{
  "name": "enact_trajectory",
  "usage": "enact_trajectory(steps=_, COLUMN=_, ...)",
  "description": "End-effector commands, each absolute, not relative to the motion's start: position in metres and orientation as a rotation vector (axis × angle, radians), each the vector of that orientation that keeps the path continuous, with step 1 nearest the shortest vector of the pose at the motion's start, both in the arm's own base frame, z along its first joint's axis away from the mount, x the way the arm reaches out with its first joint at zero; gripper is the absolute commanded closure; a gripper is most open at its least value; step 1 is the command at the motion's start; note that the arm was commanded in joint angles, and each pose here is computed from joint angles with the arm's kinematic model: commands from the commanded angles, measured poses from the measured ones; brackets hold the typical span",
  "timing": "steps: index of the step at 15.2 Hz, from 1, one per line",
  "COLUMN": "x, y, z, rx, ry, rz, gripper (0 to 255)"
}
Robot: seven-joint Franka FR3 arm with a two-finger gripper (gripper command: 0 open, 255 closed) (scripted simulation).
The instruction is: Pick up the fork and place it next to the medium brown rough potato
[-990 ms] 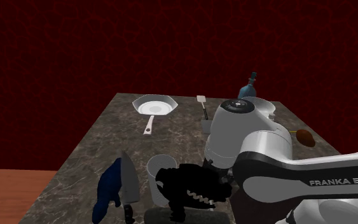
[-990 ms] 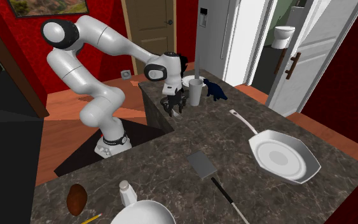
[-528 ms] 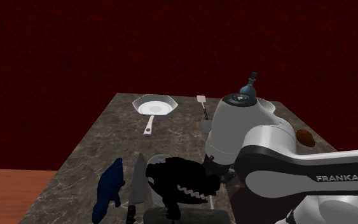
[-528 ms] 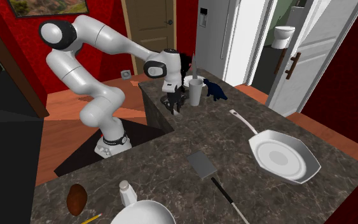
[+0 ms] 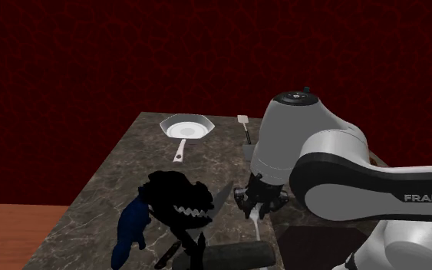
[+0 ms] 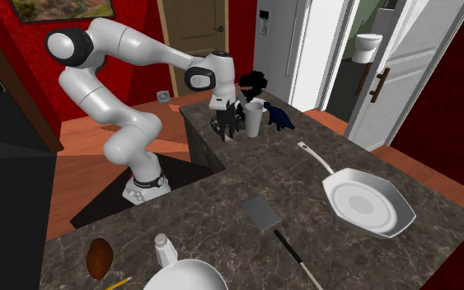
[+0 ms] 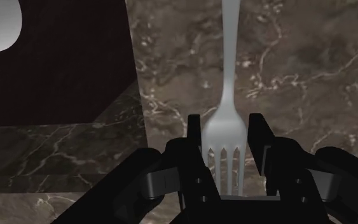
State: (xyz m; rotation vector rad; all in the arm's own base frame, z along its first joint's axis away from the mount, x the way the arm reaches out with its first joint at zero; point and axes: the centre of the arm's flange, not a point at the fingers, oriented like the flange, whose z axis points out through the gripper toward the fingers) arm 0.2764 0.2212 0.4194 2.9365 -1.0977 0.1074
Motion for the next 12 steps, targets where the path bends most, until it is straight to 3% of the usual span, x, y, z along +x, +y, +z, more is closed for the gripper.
enact_trajectory(steps=1, x=0.277, y=0.222, z=0.43, rx=2.936, ry=-1.098, rz=0.107, gripper=255)
enact_trajectory(steps=12, x=0.277, y=0.222, z=0.488, rx=2.936, ry=-1.098, rz=0.107, gripper=255)
